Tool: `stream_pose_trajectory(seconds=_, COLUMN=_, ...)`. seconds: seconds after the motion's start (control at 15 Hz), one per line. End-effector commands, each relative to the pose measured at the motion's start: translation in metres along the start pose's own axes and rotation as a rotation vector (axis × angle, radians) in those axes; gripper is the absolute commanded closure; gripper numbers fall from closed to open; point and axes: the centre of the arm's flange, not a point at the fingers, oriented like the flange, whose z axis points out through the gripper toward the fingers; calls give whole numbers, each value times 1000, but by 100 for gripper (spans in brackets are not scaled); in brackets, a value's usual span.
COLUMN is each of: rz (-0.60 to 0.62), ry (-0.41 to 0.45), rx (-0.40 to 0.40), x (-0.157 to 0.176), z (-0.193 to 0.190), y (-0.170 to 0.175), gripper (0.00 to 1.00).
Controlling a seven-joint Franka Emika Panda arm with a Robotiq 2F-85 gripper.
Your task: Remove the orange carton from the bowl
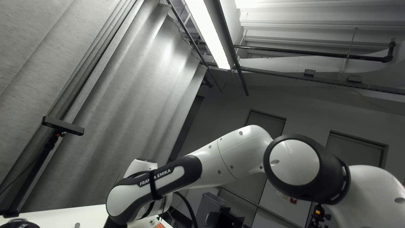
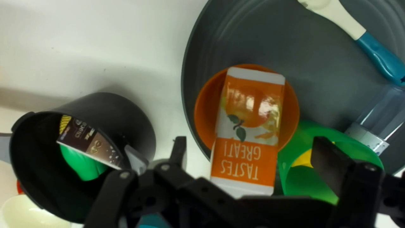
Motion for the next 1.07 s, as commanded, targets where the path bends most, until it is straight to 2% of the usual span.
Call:
stream_pose_trajectory(seconds=0.0, rz=27, ry=7, rx=-10, x=19, z=3, y=5, gripper=0)
stream_pose_trajectory(seconds=0.33, rz=36, ry=10, rx=-15, x=26, z=4, y=6, gripper=0)
stream_pose_trajectory(seconds=0.4, rz=38, ry=10, rx=-15, x=26, z=5, y=7, gripper=6)
stream_pose_trajectory(seconds=0.47, rz=40, ry=11, rx=-16, x=27, z=5, y=8, gripper=26)
stream_pose_trajectory(seconds=0.6, rz=43, ry=10, rx=-18, x=27, z=5, y=9, gripper=31)
stream_pose_trajectory(seconds=0.67, rz=45, ry=10, rx=-19, x=27, z=4, y=9, gripper=37)
stream_pose_trajectory(seconds=0.87, rz=49, ry=4, rx=-27, x=22, z=2, y=10, gripper=63)
stream_pose_trajectory(seconds=1.0, rz=56, ry=1, rx=-35, x=18, z=0, y=11, gripper=77)
